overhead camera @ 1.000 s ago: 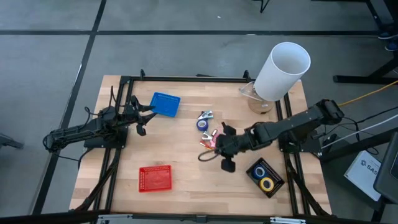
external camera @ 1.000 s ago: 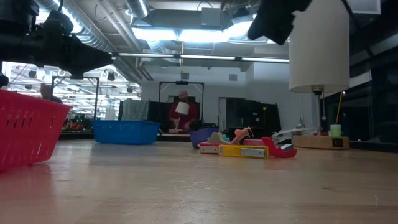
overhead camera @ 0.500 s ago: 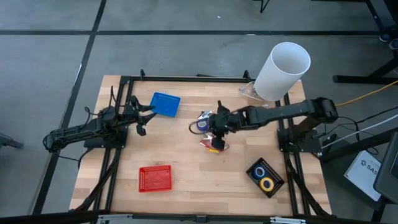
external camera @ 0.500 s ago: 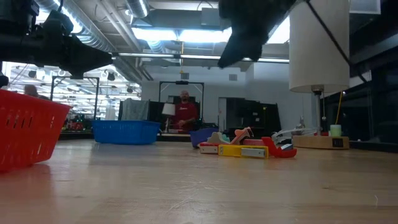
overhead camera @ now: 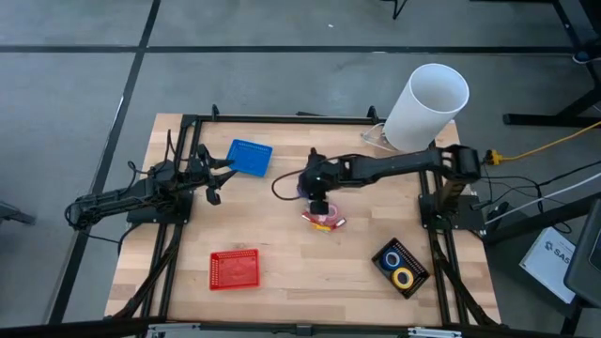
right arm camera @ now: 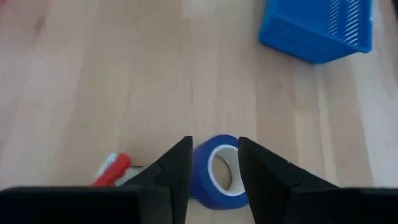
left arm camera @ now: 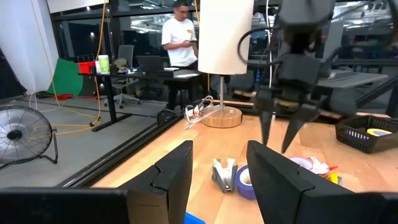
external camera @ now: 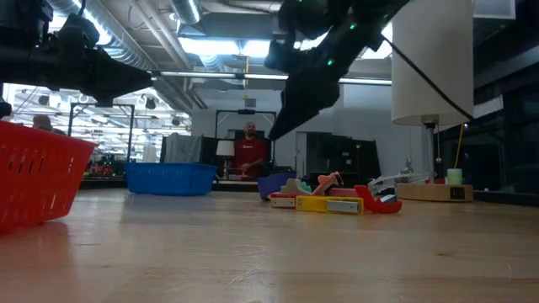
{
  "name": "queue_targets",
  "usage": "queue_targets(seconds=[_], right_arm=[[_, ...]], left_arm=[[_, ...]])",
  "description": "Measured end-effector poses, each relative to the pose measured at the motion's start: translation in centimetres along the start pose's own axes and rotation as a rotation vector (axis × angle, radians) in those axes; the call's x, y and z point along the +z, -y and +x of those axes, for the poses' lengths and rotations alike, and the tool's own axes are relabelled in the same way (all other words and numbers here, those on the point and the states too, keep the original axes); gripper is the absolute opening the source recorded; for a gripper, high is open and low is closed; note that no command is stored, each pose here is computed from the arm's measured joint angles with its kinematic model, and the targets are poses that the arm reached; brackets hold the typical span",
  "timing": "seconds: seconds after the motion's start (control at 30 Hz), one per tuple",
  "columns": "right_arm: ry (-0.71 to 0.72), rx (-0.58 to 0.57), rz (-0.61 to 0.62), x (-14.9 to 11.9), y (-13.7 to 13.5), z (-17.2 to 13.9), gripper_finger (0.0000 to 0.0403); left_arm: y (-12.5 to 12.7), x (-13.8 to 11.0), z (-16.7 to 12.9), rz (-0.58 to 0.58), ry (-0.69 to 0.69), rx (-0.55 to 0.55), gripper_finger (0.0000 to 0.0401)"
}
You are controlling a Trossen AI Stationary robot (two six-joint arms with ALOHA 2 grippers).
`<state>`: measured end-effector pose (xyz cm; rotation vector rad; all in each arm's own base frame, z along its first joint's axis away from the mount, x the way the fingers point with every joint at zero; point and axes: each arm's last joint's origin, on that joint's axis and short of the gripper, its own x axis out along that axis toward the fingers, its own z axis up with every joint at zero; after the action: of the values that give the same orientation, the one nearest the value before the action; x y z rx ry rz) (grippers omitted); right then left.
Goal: Pick and place Stapler, Stapler remover, tape
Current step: Put the blue tape into the black bin
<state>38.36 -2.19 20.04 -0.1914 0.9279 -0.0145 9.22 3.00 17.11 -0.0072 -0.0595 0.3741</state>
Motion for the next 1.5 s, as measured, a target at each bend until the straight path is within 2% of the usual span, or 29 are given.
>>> queue_targets(seconds=[0.13,0.27,0.53,0.7,0.87,1.23,1.4,1.5], right_arm=[[-0.059,0.062,-0.028,0.3,0.8,1.5,0.0128],[-0.122,0.074,-0.010,0.1,1.4,2.8,0.0128],[-0.179,0.166,0.035,-0.6,1.0,3.9,0.0127],[-0.246,0.169,0.058,-1.6,1.2,4.8,0.0127],[-0.252,0.167,0.066,-1.7,1.3,4.8,0.0122],[-0.227,0.157,0.067,0.4,2.1,3.7,0.0111],[-0.247,0.152,0.059,-0.7,1.9,4.3,0.0111],[-0.257,0.109,0.042,-1.2,2.1,4.6,0.0110]], left_arm=[[0.0,0.0,0.0,0.000,0.000,0.000,0.0148],[0.0,0.0,0.0,0.000,0.000,0.000,0.0148],[0.0,0.0,0.0,0.000,0.000,0.000,0.0148],[0.0,0.0,0.0,0.000,0.000,0.000,0.0148],[0.0,0.0,0.0,0.000,0.000,0.000,0.0148],[0.0,0.0,0.0,0.000,0.000,0.000,0.0148],[0.0,0.0,0.0,0.000,0.000,0.000,0.0148],[0.0,0.0,0.0,0.000,0.000,0.000,0.0148]])
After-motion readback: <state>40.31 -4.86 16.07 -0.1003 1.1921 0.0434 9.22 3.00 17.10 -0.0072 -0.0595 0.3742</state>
